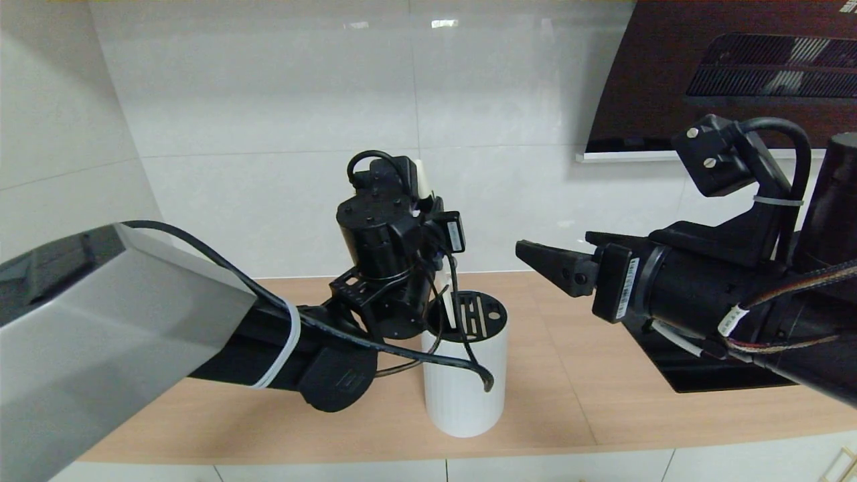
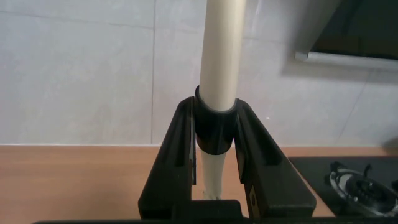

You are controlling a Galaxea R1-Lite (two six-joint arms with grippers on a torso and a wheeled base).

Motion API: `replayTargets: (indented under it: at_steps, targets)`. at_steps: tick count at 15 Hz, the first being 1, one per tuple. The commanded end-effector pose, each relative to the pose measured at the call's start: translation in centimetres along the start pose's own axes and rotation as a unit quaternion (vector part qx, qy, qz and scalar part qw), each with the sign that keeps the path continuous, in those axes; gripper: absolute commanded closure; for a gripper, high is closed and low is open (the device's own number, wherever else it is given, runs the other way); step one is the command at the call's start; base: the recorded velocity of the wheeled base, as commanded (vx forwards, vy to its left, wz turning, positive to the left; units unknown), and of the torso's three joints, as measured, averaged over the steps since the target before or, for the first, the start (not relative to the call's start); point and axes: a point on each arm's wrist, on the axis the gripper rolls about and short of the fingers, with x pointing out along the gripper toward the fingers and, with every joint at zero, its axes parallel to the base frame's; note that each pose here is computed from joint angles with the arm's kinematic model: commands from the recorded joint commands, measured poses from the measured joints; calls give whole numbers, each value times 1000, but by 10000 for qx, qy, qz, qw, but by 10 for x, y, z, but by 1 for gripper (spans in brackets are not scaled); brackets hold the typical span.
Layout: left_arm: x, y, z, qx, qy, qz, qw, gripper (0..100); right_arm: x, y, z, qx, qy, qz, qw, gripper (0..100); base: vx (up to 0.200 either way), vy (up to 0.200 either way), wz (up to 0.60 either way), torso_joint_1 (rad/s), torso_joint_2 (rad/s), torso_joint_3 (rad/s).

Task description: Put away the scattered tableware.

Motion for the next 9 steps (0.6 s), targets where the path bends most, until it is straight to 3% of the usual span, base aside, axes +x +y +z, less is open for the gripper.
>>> replayTargets:
  at_steps: [1,7,9]
  targets:
    - [2,-1,-12,56,87,10,9999,100,2,0,-3,-13,48,-8,10000,0,0,0,0,0,0,0]
    - [1,-6,-31,134,283,-46,9995,100,4,0,-5,-22,84,-16,10000,0,0,0,0,0,0,0]
    - [-1,-10,-41,78,390,-100,9992,100,4,0,-5,-24,91,-18,10000,0,0,0,0,0,0,0]
